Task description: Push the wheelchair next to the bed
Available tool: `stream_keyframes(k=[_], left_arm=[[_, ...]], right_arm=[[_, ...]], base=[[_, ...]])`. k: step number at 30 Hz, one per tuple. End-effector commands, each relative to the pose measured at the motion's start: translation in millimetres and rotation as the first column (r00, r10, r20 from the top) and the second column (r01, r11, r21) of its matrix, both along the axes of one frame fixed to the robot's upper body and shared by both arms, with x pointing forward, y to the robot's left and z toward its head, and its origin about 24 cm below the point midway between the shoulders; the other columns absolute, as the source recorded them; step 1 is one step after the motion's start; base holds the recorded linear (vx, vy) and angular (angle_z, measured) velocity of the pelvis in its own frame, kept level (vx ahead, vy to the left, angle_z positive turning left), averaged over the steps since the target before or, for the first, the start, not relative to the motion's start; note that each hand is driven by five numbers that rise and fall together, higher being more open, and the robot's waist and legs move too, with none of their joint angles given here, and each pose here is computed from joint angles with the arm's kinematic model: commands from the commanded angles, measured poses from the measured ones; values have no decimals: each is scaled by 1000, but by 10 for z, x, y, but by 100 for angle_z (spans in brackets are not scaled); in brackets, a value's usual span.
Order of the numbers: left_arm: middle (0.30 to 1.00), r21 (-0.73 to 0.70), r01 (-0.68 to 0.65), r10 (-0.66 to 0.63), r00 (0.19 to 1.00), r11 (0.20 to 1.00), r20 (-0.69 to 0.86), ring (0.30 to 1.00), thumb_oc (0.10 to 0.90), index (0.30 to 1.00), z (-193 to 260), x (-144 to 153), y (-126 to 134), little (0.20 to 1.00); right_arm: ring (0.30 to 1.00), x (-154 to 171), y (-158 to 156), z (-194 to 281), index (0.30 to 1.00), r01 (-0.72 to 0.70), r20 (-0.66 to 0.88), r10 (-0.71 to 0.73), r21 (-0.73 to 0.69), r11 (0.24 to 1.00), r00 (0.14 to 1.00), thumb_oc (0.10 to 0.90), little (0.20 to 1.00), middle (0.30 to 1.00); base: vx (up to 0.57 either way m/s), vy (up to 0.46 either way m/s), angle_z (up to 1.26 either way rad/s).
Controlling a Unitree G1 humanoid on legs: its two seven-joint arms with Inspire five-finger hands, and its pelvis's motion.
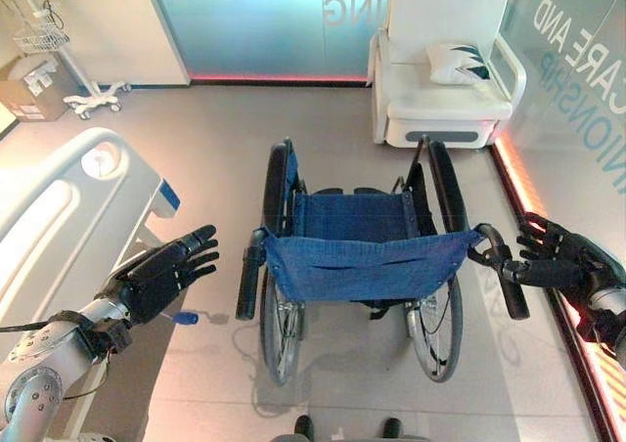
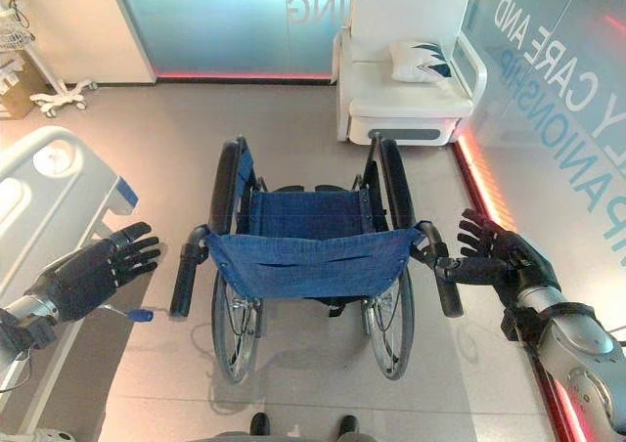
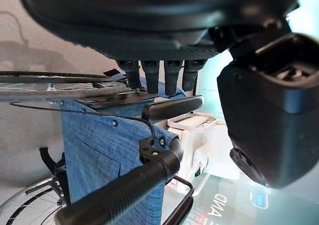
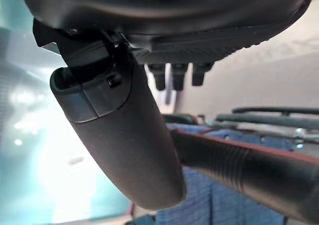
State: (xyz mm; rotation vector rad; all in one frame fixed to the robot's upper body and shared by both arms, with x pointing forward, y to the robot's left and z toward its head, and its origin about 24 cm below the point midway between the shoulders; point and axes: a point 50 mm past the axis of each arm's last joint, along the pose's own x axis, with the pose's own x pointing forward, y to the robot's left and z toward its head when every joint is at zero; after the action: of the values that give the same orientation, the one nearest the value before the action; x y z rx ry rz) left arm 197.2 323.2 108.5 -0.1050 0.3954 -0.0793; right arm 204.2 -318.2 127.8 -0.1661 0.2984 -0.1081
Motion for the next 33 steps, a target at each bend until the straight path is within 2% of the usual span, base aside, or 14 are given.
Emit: stream_keyframes(k=[1, 7, 14, 19, 26, 33], left_arm=[[900, 99, 49, -70, 973, 994, 219, 900, 800, 900, 591, 164, 23, 900], [900, 57, 127, -136, 975, 990, 175, 900, 800, 900, 522, 188, -75, 900], [900, 134, 192, -194, 981, 972, 3, 900, 800, 900, 375, 197, -73, 900], [900, 166, 278, -266, 960, 946, -90, 900, 800, 900, 459, 204, -55, 900], [900, 113, 360, -342, 928, 926, -146, 900, 800, 900, 506, 213, -131, 900], [900, 2, 397, -395, 914, 918, -88, 900, 800, 900, 524, 261, -305, 900]], right_arm=[[900, 187, 3, 474, 900, -68, 127, 91, -170, 983, 988, 800, 900, 900], [900, 233, 43, 353, 900, -107, 58, 118, -166, 980, 991, 800, 900, 900], [900, 335, 49, 318, 900, -93, 43, 101, -166, 982, 994, 800, 900, 900], [900, 393, 11, 361, 900, -96, 26, 103, -176, 980, 994, 800, 900, 900], [900, 419, -10, 396, 900, -102, 18, 107, -185, 977, 994, 800, 900, 900], [900, 442, 3, 380, 900, -103, 8, 106, -183, 978, 994, 800, 900, 900]], base=[[0, 0, 0], [0, 0, 0], [0, 0, 0], [25, 9, 2], [37, 12, 7], [18, 7, 1]])
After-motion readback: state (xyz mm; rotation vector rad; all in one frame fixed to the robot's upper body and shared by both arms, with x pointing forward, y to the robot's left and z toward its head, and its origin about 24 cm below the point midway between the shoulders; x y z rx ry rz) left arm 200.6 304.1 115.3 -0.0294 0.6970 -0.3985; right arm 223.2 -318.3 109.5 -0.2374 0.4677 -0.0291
